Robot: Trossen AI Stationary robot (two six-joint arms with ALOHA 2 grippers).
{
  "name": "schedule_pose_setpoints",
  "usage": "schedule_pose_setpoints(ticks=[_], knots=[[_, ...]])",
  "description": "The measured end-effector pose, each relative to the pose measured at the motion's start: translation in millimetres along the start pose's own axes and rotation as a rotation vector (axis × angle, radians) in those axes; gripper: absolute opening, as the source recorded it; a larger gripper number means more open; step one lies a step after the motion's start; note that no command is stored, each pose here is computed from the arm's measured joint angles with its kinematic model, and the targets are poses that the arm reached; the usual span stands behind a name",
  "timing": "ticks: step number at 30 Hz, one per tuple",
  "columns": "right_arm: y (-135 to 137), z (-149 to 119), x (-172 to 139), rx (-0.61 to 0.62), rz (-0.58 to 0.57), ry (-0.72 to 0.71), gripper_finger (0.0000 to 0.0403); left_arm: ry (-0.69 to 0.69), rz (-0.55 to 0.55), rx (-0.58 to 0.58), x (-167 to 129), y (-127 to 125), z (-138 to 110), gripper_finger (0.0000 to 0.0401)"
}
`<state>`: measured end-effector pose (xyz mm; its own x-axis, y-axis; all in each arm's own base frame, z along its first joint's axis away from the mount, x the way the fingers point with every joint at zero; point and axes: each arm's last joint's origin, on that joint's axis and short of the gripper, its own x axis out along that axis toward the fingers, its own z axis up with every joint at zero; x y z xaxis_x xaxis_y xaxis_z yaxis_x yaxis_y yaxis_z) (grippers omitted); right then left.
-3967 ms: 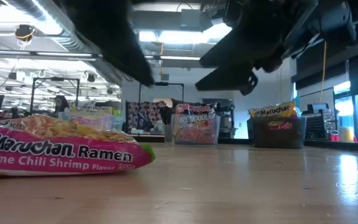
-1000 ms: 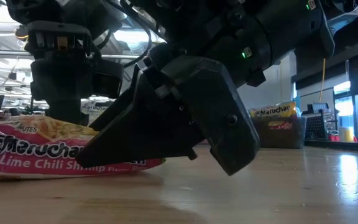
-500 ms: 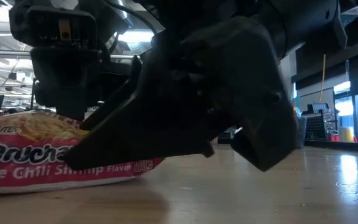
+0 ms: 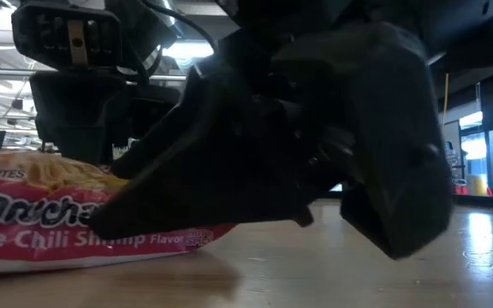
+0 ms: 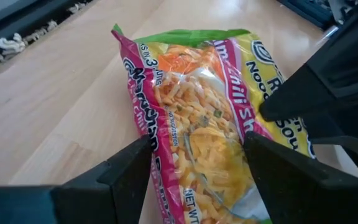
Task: Sort Maruchan noodles
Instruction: Put the green noodle pack into the left transparent bin
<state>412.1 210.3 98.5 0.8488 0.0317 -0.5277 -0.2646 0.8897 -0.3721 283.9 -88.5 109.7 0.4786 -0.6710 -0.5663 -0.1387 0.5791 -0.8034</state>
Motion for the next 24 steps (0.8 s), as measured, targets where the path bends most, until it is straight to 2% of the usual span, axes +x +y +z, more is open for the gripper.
schedule_pose_setpoints(ticks=[8, 16, 20, 24], knots=[[0.6, 8.4, -11.9, -0.040, -0.027, 0.039, 0.0254, -0.001, 0.007, 0.058, -0.3, -0.2, 0.2, 0.0132], [-9.5, 28.1, -43.8, -0.018, 0.035, 0.101, 0.0254, 0.021, -0.013, 0.101, -0.3, -2.8, -0.7, 0.0124], [-13.8, 35.0, -65.9, 0.032, 0.051, 0.174, 0.0254, 0.015, -0.018, 0.131, -1.2, -4.4, -0.4, 0.0124], [-19.0, 27.8, -80.4, 0.071, 0.035, 0.316, 0.0254, 0.005, -0.021, 0.155, -4.6, -7.8, 0.4, 0.0124]])
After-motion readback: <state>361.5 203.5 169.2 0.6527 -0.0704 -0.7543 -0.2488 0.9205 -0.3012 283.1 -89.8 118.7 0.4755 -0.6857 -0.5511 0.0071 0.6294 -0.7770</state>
